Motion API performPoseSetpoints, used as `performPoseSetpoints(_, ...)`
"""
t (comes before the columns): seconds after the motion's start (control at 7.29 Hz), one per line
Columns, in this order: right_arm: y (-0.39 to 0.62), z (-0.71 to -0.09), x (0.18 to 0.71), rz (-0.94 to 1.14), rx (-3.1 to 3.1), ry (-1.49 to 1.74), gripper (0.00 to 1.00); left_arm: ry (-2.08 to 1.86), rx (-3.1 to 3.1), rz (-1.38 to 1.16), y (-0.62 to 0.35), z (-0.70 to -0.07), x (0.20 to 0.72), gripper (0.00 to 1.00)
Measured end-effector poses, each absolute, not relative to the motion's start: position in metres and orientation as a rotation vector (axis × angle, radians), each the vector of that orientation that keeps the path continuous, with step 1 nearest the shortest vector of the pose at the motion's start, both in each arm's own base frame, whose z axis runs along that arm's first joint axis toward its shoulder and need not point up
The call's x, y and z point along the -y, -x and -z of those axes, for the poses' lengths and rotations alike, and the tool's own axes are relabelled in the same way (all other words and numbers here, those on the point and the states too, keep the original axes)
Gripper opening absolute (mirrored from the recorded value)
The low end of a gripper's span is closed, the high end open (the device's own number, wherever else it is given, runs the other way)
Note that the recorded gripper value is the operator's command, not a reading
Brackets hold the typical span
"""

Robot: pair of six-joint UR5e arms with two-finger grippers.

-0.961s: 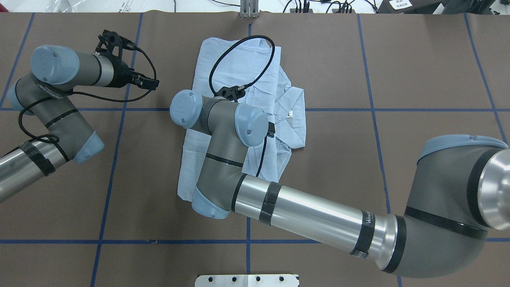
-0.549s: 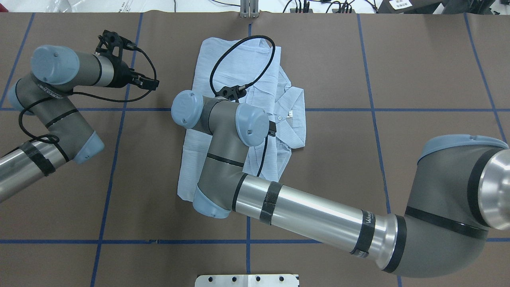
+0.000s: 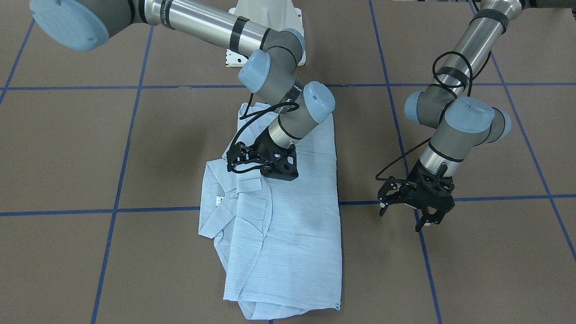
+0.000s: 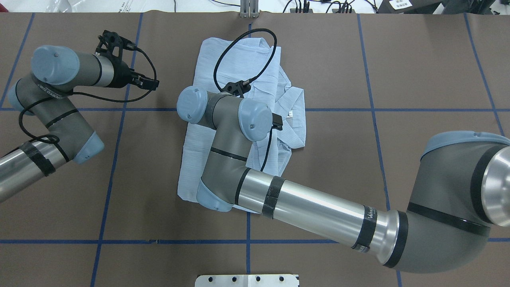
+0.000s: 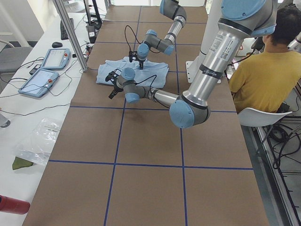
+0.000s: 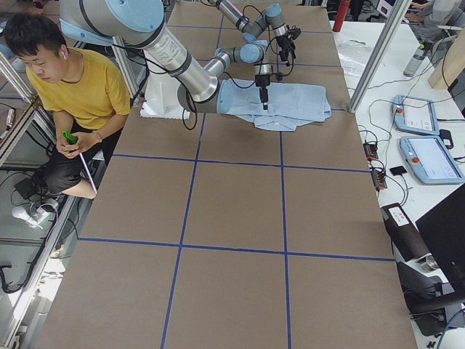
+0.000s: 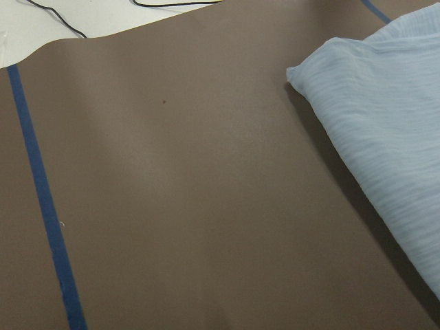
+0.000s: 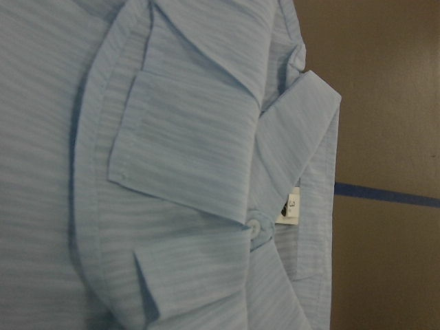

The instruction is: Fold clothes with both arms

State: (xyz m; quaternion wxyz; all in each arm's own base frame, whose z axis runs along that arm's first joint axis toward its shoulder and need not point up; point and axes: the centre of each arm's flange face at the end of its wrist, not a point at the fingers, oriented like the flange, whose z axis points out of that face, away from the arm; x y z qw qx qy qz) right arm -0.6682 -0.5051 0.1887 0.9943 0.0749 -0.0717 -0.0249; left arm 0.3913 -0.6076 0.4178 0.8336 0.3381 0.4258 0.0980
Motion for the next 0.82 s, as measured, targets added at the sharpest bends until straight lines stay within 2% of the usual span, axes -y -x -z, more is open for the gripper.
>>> performPoseSetpoints(0.14,0.655,-0.193,0.507,0.060,0.128,-0.147,1.00,-0.716,-0.903,-0.206,-0.391,-0.418,0.608,1.00)
performPoseSetpoints(0.41,0.607,-0.252,0.493,0.080,0.107,-0.163,1.00,-0.714,-0.903,-0.204,-0.391,-0.419,0.607,1.00)
performPoseSetpoints(0.55,0.566,-0.280,0.482,0.112,0.093,-0.170,1.00,-0.712,-0.902,-0.203,-0.390,-0.421,0.606,1.00)
performPoseSetpoints(0.82,0.478,-0.294,0.465,0.177,0.094,-0.192,1.00,-0.714,-0.905,-0.202,-0.389,-0.424,0.605,1.00)
